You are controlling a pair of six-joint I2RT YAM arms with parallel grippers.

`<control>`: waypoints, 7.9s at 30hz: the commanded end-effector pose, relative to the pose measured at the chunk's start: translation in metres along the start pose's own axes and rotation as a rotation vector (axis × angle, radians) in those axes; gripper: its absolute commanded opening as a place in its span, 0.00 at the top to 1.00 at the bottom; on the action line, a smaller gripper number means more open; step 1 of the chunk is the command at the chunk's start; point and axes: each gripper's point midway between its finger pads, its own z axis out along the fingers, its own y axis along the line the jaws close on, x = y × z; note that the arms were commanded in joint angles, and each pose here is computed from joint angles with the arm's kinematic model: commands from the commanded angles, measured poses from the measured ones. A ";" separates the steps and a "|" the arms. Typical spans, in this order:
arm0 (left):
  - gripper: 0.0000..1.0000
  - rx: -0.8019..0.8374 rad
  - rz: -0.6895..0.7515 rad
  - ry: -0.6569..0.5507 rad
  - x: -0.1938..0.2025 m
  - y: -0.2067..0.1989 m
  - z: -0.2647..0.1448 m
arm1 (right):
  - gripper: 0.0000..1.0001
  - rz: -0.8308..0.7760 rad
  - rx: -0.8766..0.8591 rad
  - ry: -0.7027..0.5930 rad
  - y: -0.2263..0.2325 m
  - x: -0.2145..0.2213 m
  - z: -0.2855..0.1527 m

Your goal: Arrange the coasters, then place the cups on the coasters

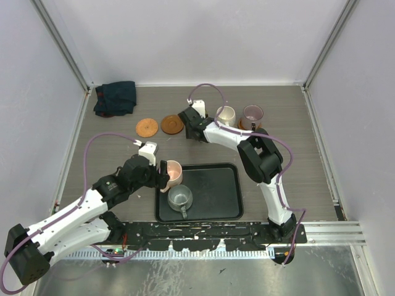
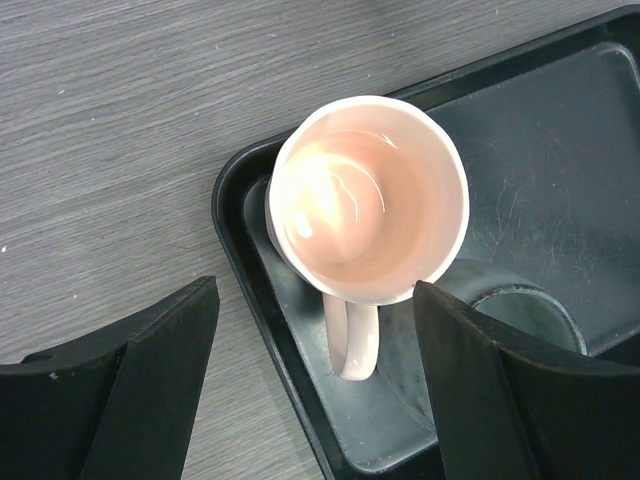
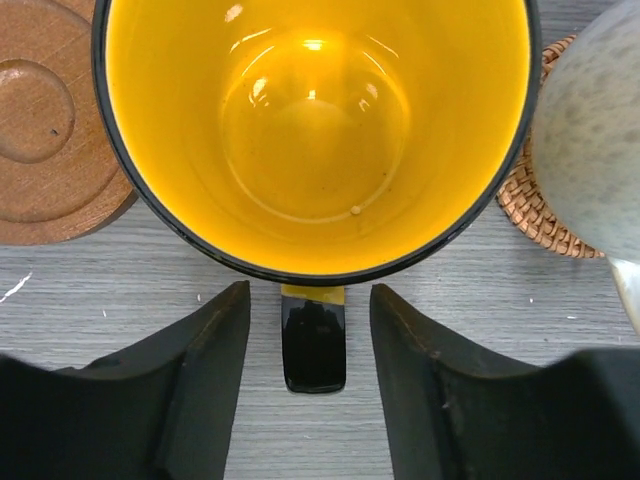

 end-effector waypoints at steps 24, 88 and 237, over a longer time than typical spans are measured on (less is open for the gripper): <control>0.18 0.044 -0.028 -0.033 -0.010 -0.008 -0.006 | 0.29 0.107 -0.063 -0.296 -0.021 -0.097 -0.122; 0.53 0.031 -0.060 0.195 0.055 -0.013 0.046 | 0.28 0.156 -0.256 -0.352 -0.049 -0.050 -0.180; 0.55 -0.270 0.001 -0.022 -0.159 0.068 0.195 | 0.79 -0.048 -0.395 -0.149 0.004 0.064 -0.088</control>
